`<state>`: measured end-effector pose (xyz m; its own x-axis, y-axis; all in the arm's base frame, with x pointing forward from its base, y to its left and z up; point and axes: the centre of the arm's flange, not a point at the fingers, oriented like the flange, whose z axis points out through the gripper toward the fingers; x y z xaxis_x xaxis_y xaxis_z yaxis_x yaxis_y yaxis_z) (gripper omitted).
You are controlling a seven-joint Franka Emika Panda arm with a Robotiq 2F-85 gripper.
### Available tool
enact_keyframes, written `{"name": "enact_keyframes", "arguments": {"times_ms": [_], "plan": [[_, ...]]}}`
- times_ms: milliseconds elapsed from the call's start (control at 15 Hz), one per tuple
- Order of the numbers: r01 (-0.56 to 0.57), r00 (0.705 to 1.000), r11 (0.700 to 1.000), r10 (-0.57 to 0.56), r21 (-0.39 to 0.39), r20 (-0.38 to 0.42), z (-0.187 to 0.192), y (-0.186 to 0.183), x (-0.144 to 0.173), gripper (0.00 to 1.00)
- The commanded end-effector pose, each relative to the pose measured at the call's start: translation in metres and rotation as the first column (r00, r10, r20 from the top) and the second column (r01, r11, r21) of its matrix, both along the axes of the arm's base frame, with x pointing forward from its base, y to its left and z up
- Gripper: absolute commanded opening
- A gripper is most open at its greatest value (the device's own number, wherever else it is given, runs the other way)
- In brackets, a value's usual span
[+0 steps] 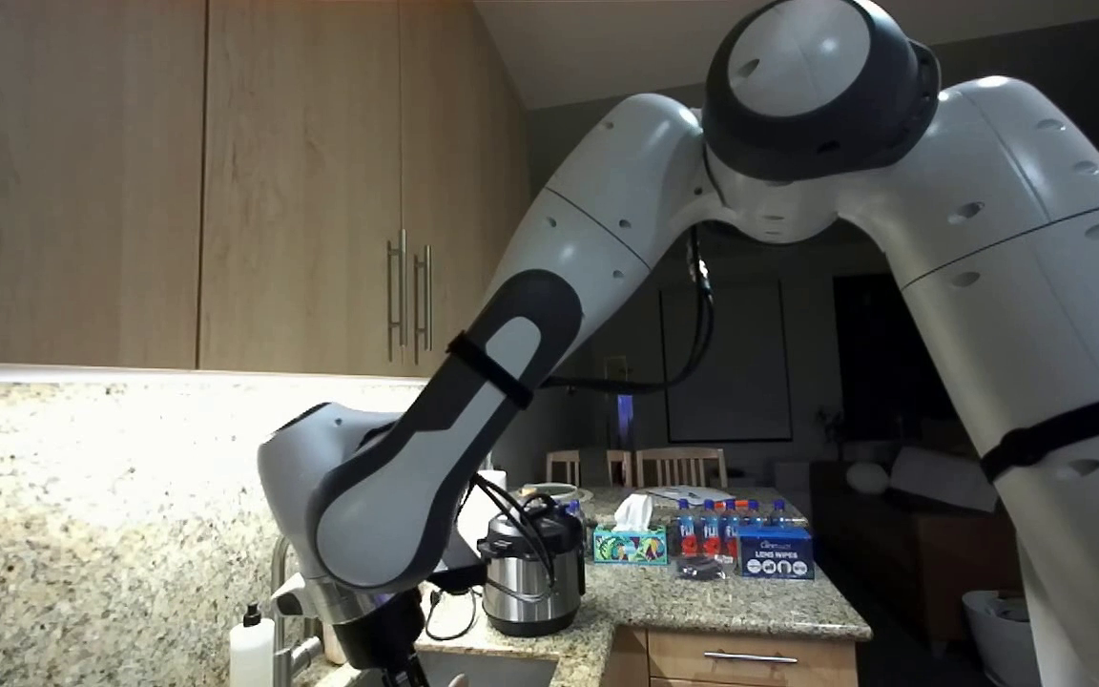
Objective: Pick up the cooking stick and stir in the pot
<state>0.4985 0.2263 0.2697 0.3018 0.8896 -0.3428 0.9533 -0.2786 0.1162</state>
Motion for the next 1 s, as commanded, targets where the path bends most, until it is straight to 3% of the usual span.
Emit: {"name": "enact_keyframes", "arguments": {"times_ms": [0,467,933], "plan": [[-0.070,0.997,0.997,0.070,-0.018,-0.019,0.003,0.023,-0.003,0.09],[-0.071,0.997,0.997,0.071,0.034,0.013,-0.010,0.070,-0.010,0.09],[0.087,0.994,0.996,-0.089,0.032,0.056,-0.023,0.039,0.012,0.09]]}}
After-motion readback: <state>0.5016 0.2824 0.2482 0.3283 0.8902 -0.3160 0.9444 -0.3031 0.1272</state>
